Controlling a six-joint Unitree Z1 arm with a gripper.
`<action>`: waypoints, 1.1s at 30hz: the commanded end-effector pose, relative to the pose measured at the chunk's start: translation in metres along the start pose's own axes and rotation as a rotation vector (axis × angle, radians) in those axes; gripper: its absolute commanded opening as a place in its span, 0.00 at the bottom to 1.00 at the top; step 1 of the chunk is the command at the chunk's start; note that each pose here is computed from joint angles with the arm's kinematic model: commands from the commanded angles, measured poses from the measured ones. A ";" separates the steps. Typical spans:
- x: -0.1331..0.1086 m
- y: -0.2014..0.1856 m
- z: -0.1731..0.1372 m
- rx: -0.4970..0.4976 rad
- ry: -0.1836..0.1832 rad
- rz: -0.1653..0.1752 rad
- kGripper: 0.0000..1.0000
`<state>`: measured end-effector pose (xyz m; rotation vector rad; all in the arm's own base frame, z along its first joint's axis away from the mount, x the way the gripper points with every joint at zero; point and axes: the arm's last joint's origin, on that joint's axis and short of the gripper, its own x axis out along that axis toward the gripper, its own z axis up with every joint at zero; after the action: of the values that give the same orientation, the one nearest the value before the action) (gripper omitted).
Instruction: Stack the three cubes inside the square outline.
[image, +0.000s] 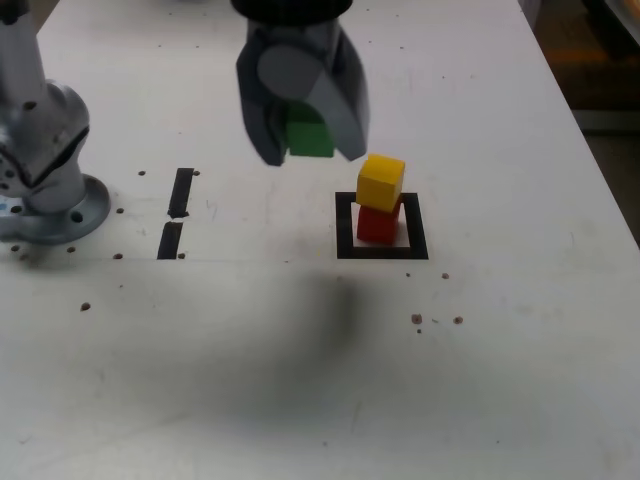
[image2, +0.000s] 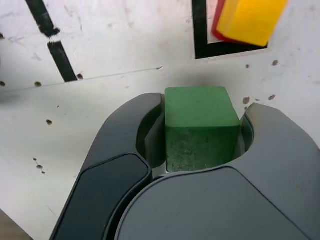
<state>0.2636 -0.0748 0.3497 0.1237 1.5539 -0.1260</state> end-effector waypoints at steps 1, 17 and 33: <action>0.001 0.004 0.005 0.011 0.009 0.000 0.10; 0.025 0.032 0.047 0.109 0.063 -0.032 0.10; 0.041 0.047 0.065 0.111 0.061 -0.024 0.14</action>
<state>0.3354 -0.0388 0.3102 0.1951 1.6115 -0.2290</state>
